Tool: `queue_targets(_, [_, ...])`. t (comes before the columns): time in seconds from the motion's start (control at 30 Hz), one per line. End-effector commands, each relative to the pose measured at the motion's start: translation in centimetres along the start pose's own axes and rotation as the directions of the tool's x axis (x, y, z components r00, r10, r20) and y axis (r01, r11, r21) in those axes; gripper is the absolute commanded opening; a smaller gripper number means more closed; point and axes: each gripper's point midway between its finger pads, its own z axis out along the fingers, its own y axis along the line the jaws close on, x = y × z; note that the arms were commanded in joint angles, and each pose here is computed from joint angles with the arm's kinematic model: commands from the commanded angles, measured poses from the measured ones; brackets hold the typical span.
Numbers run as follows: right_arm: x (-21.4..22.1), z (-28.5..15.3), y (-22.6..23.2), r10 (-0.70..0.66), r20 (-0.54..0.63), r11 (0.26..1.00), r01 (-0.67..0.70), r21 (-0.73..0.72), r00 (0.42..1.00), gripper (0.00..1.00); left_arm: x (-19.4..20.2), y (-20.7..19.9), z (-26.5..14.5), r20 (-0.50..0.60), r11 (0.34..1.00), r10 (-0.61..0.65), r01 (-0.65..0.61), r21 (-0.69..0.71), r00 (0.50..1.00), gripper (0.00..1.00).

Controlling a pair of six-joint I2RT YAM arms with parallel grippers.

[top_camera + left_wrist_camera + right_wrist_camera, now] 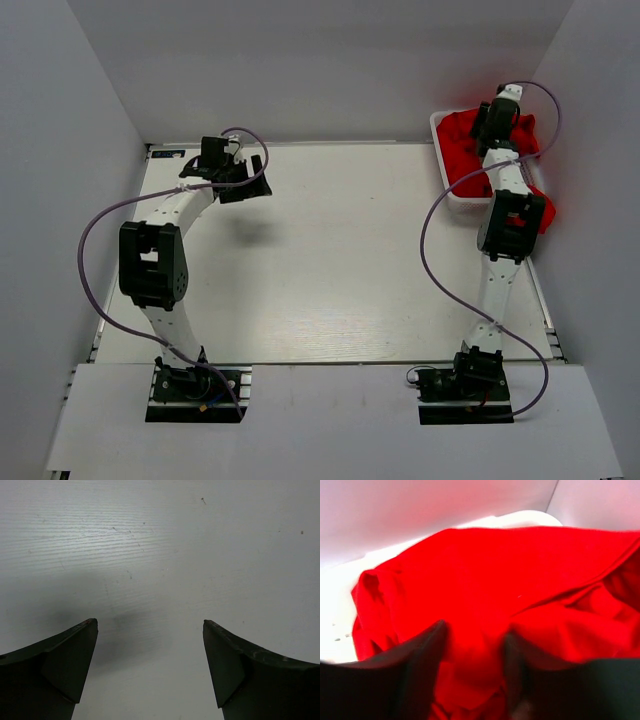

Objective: Fold and stack the t-shirts
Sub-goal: Grab crumpled tshirt from bin with the right arm

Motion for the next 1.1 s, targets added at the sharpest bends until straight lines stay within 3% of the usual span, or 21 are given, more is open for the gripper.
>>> queue_targets(0.0, [-4.3, 0.4, -0.6, 0.061, 0.143, 0.998, -0.059, -0.015, 0.988, 0.40, -1.6, -1.3, -1.1, 0.029, 0.999, 0.010, -0.011, 0.035, 1.000, 0.95])
queue_targets(0.07, [-5.3, -0.1, -0.8, 0.098, 0.164, 0.995, -0.094, -0.031, 0.982, 0.23, -1.7, -1.2, -1.4, 0.032, 0.999, 0.019, -0.020, 0.026, 0.999, 0.90])
queue_targets(0.1, [-4.9, -0.1, -0.9, 0.108, 0.160, 0.994, -0.104, -0.033, 0.981, 0.00, -1.7, -1.2, -1.4, 0.032, 0.999, 0.019, -0.020, 0.026, 0.999, 0.88])
queue_targets(0.23, [-6.5, -2.2, -0.1, 0.142, 0.184, 0.986, -0.123, -0.108, 0.973, 0.00, -1.5, -1.1, -2.7, 0.045, 1.000, 0.030, -0.030, 0.008, 0.999, 0.70])
queue_targets(0.27, [-9.8, -4.3, 0.1, 0.143, 0.238, 0.985, -0.116, -0.124, 0.961, 0.00, -1.5, -1.0, -3.1, 0.051, 1.000, 0.031, -0.031, 0.000, 0.998, 0.67])
queue_targets(0.37, [-12.8, -8.2, -0.1, 0.138, 0.283, 0.986, -0.105, -0.127, 0.949, 0.00, -1.8, -1.1, -4.6, 0.087, 0.999, 0.048, -0.046, -0.015, 0.995, 0.65])
queue_targets(0.4, [-10.5, -8.3, -0.4, 0.134, 0.237, 0.987, -0.109, -0.115, 0.962, 0.00, -1.8, -1.0, -5.0, 0.094, 0.999, 0.049, -0.047, -0.023, 0.994, 0.65])
queue_targets(0.47, [-14.7, -12.6, -0.7, 0.126, 0.320, 0.988, -0.090, -0.123, 0.939, 0.00, -1.7, -1.1, -6.1, 0.112, 0.998, 0.053, -0.050, -0.028, 0.992, 0.65])
queue_targets(0.57, [-13.2, -15.4, -1.4, 0.078, 0.295, 0.994, -0.052, -0.093, 0.952, 0.00, -1.6, -1.4, -7.5, 0.137, 0.998, 0.068, -0.065, -0.024, 0.988, 0.64])
queue_targets(0.67, [-14.5, -20.2, -1.9, 0.065, 0.305, 0.995, -0.039, -0.091, 0.950, 0.00, -1.6, -1.5, -8.4, 0.162, 0.997, 0.073, -0.069, -0.028, 0.984, 0.64])
queue_targets(0.73, [-14.0, -21.1, -1.8, 0.053, 0.295, 0.995, -0.026, -0.095, 0.954, 0.00, -1.6, -1.6, -8.8, 0.174, 0.997, 0.075, -0.072, -0.026, 0.982, 0.64])
queue_targets(1.07, [-23.0, -28.4, -1.0, 0.029, 0.449, 0.988, 0.042, -0.148, 0.893, 0.00, -2.0, -2.2, -10.2, 0.211, 0.997, 0.074, -0.072, -0.016, 0.975, 0.60])
